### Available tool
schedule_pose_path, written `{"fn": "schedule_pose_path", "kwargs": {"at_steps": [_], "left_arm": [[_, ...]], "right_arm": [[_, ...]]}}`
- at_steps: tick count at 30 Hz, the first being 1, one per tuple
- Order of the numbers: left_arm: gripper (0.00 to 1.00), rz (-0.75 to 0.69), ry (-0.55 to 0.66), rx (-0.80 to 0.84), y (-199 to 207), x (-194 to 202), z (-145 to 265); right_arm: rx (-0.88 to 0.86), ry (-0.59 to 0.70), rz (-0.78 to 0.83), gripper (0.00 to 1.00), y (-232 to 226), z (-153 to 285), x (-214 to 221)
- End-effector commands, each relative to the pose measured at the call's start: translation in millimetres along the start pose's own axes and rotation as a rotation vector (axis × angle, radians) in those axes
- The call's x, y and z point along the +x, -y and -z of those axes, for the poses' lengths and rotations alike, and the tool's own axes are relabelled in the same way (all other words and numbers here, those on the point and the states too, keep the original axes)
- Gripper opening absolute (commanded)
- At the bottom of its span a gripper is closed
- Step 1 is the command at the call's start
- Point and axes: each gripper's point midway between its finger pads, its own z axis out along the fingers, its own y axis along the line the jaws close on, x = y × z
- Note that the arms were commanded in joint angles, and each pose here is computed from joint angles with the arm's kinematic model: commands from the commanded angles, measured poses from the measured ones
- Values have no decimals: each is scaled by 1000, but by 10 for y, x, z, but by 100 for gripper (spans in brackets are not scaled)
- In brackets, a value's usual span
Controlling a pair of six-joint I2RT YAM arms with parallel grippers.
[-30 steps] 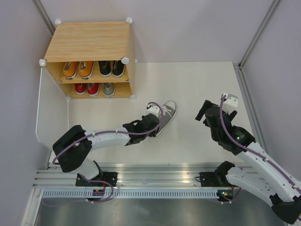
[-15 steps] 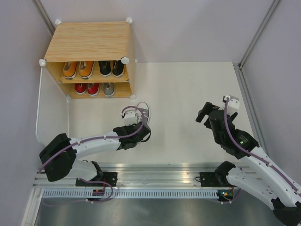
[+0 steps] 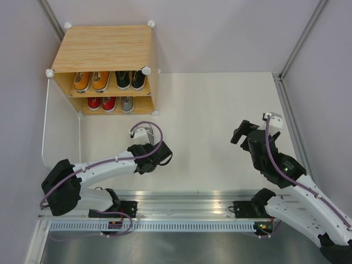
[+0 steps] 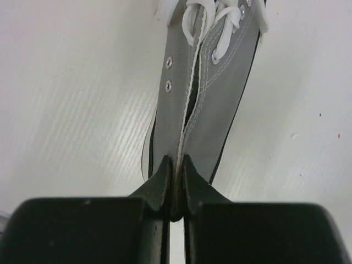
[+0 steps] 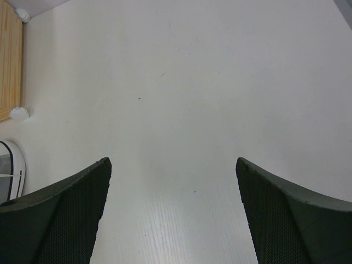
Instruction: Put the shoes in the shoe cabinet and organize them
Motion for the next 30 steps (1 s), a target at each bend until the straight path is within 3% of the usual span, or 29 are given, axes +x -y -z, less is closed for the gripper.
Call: {"fn": "schedule_pose_path", "kwargs": {"at_steps": [1,18,25,30], "left_arm": [[2,50,132,-44,-27,-419,4],[2,80,234,100,335,-1014,171],[2,67,266,99,492,-1206,116],[2,92,259,38,378,-1268,21]], "right_arm": [[-3,19,4,98,4,38,-91],[10,52,-34,98,164,121,-79],[8,50,-26,98,147,118,-91],[14,57,-26,98,175,135,-106]]}}
